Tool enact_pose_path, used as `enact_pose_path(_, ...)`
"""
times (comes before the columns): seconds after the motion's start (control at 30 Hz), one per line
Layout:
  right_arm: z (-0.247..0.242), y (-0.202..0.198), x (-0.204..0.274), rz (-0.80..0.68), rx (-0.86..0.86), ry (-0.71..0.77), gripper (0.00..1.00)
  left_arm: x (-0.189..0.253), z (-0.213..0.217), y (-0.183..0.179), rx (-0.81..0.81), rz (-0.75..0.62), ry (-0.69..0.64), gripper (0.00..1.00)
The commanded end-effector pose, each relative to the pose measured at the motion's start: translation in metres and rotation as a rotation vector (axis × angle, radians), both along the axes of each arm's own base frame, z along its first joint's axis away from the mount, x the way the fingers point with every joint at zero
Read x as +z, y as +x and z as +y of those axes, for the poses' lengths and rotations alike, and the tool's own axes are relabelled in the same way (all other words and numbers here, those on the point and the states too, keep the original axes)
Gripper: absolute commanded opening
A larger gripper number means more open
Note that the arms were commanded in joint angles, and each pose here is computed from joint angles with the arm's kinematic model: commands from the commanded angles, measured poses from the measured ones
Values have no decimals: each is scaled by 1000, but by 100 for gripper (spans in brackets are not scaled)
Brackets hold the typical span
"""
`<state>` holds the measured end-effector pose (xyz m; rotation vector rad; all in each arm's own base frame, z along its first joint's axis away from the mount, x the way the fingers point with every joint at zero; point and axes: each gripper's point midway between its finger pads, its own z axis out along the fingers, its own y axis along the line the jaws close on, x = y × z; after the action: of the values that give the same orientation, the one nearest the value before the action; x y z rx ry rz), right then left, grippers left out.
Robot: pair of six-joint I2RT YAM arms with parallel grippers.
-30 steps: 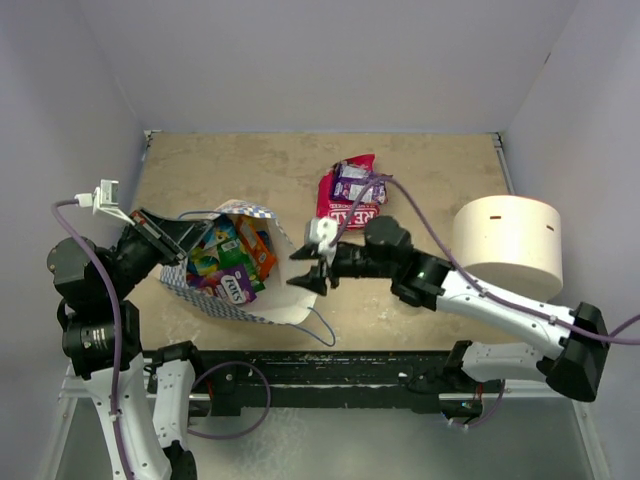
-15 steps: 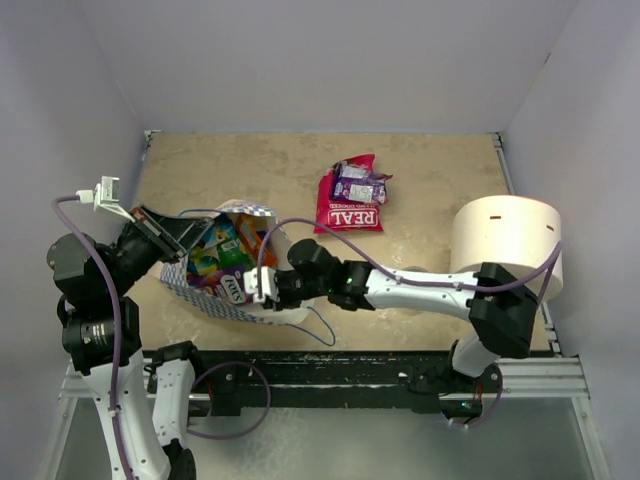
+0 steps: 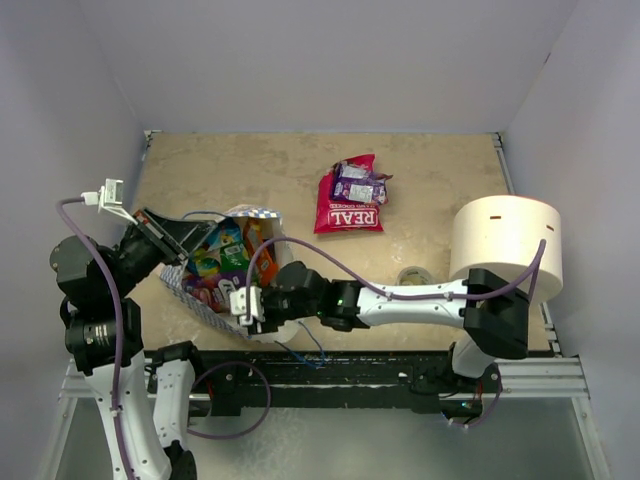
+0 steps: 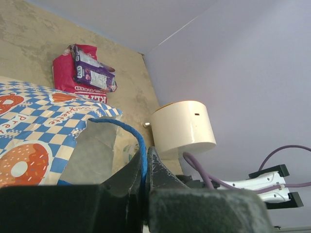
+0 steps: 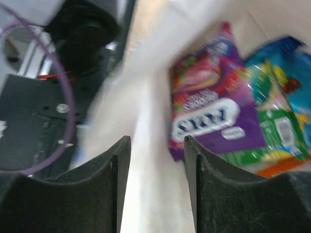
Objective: Take the snacks out of the paper bag
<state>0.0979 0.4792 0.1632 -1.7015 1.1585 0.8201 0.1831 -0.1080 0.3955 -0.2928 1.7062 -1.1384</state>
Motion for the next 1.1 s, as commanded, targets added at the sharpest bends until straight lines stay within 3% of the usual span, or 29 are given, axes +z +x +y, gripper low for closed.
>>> enact_pose_path(0.0,-9,59,37,8,-235,140,52,8,-5,-8,-29,-45,2,0)
enact_pose_path(0.23,-6,92,40,-20,-289,174,69,11,-6,-11,-26,-58,-1,0)
enact_pose_path(0.67,36,99,31,-93,-181,232,95,9,-4,-11,-11,-42,-10,0)
enact_pose_path(0.83,45,97,2,-65,-111,181,94,8,-5,-12,-13,-33,-10,0)
enact_pose_path(1.07,54,87,-23,-31,-32,127,82,5,-5,-13,-12,-8,-19,0)
